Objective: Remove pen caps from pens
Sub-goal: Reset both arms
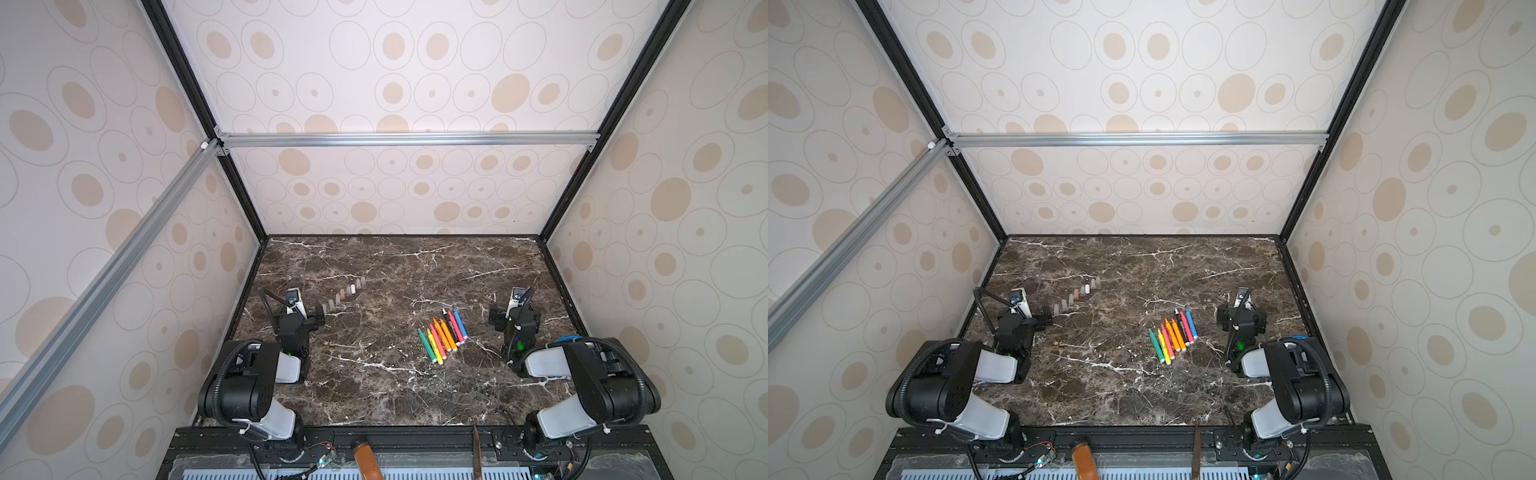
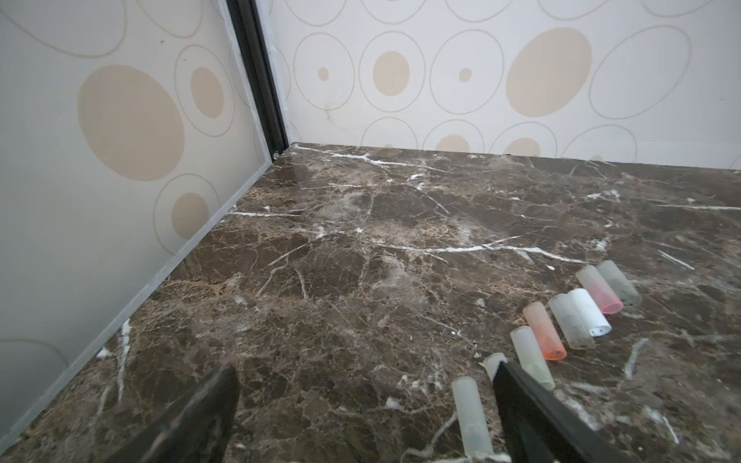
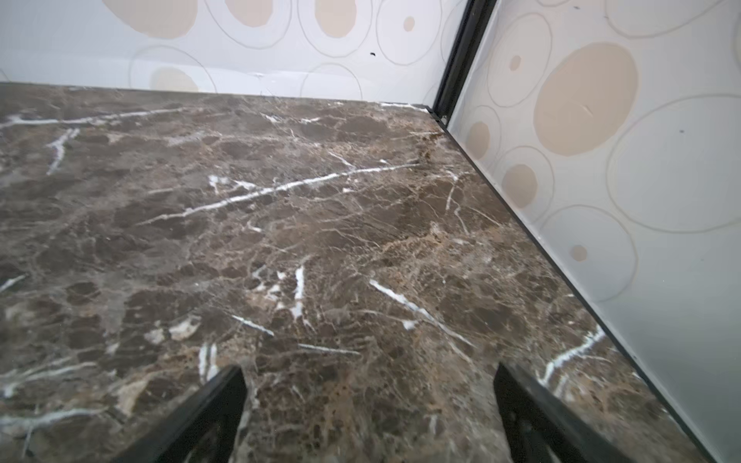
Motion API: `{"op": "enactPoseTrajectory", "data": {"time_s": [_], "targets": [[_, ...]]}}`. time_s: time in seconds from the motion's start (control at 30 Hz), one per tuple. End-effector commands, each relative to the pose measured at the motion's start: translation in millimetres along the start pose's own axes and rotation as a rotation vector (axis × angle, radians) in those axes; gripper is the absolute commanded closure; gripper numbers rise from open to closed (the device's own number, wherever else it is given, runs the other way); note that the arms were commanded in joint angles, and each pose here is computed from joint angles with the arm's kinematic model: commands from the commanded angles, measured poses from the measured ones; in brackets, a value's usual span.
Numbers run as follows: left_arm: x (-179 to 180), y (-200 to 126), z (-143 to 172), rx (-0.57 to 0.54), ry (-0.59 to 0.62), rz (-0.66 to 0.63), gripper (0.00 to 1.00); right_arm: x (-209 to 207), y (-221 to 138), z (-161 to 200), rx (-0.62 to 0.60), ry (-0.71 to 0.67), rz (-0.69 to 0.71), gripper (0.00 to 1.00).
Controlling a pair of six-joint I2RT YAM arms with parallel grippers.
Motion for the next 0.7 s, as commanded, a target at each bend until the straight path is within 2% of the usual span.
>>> {"op": "enactPoseTrajectory", "data": {"time_s": [0.0,0.07,0.67], "targets": [[-7.7,3.7,-16.2,-0.077,0.028,0.051,0.0,0.0,6.6,-15.3,-0.008,0.022,-0.049,0.01],[-7.8,3.6,-16.1,-0.077,0.03,0.052,0.0,0.3,15.3,-17.6,0.003,0.022,-0.06,0.0],[-9.6,3.3,-15.5,-0.077,0.039,0.046,0.0,-3.5,12.7,-15.4,0.011,0.034,-0.036,0.0]]}}
Point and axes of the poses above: each gripper's point midway between its finger pads, its own y axis out along the fingers, its own x axis along the line the jaws close on, z = x × y, the point moved 9 cm from there along -y, back along the fingers, and after that the axes turned 11 degrees about -y, right-handed, at the moved point
